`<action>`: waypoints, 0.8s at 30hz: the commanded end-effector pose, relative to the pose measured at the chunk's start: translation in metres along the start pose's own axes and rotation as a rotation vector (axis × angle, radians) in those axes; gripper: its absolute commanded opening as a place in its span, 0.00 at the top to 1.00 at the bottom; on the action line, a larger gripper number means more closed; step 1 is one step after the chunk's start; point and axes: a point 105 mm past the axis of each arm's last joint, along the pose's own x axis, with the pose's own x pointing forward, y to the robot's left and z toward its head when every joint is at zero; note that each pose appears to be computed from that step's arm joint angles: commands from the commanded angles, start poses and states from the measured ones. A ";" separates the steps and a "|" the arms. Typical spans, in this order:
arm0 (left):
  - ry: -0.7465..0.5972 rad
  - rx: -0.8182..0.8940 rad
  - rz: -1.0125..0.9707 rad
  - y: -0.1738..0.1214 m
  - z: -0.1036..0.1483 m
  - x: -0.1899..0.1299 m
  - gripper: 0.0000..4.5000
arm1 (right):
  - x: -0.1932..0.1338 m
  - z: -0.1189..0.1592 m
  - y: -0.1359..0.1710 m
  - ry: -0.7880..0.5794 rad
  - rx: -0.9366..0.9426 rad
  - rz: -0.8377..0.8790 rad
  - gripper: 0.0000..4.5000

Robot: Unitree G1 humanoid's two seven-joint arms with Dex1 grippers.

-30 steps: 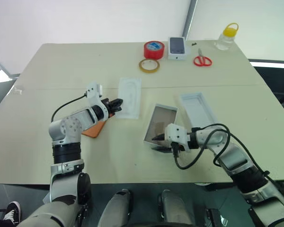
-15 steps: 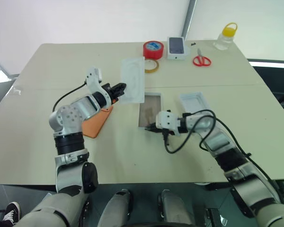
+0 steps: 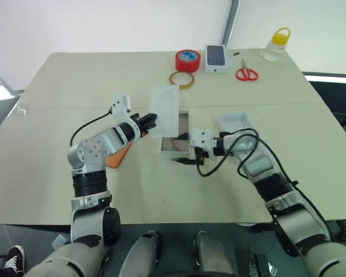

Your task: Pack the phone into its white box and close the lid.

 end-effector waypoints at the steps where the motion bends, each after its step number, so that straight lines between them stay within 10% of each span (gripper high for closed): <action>1: -0.034 0.026 -0.023 -0.009 0.005 0.001 1.00 | -0.028 -0.001 -0.006 0.020 -0.029 -0.036 0.24; 15: 0.062 0.047 -0.035 -0.011 -0.026 0.014 1.00 | -0.042 -0.004 -0.032 0.015 -0.069 -0.246 0.24; 24: 0.065 0.094 -0.037 -0.015 -0.026 0.014 0.14 | -0.045 0.003 -0.047 -0.013 -0.067 -0.308 0.23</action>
